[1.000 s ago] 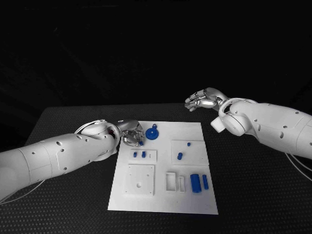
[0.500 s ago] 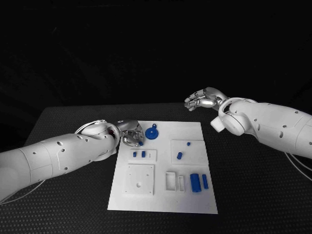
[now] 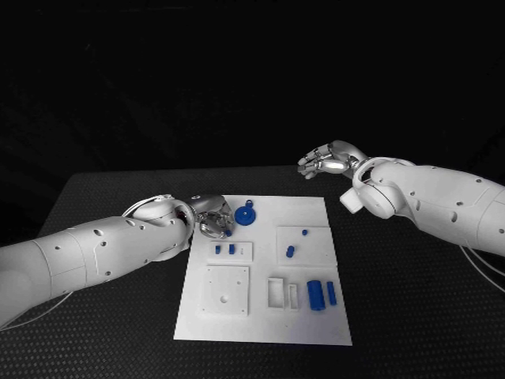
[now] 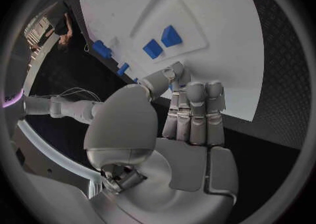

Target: Assemble the parts on the task board

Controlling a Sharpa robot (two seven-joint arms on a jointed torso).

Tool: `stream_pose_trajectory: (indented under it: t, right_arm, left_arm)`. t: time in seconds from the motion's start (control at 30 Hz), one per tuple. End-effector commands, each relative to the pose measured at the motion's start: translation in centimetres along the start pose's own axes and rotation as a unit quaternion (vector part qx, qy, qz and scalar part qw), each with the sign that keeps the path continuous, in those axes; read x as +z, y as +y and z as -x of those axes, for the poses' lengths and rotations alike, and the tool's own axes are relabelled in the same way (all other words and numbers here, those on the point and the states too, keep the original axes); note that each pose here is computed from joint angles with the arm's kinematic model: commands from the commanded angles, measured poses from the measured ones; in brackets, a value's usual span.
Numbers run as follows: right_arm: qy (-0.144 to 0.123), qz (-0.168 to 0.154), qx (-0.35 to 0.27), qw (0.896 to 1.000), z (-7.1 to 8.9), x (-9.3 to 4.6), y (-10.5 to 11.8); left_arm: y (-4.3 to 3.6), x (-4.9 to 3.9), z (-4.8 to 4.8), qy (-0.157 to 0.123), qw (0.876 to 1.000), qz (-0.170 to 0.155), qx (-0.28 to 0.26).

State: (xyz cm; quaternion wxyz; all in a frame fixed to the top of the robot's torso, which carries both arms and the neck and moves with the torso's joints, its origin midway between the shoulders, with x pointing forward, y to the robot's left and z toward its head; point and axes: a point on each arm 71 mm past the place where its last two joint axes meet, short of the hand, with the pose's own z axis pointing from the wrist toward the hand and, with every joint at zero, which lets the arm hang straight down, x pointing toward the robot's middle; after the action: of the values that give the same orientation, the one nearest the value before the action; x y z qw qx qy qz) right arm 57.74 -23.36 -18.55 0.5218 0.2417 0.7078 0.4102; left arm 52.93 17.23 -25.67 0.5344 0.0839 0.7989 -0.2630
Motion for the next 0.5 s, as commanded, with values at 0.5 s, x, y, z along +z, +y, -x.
stream_pose_trajectory:
  t: [0.5]
  right_arm:
    - [0.006,0.005,0.000,1.000,-0.14,-0.02,0.11]
  left_arm:
    - [0.06,-0.07,-0.76,0.030,1.000,0.005,-0.001]
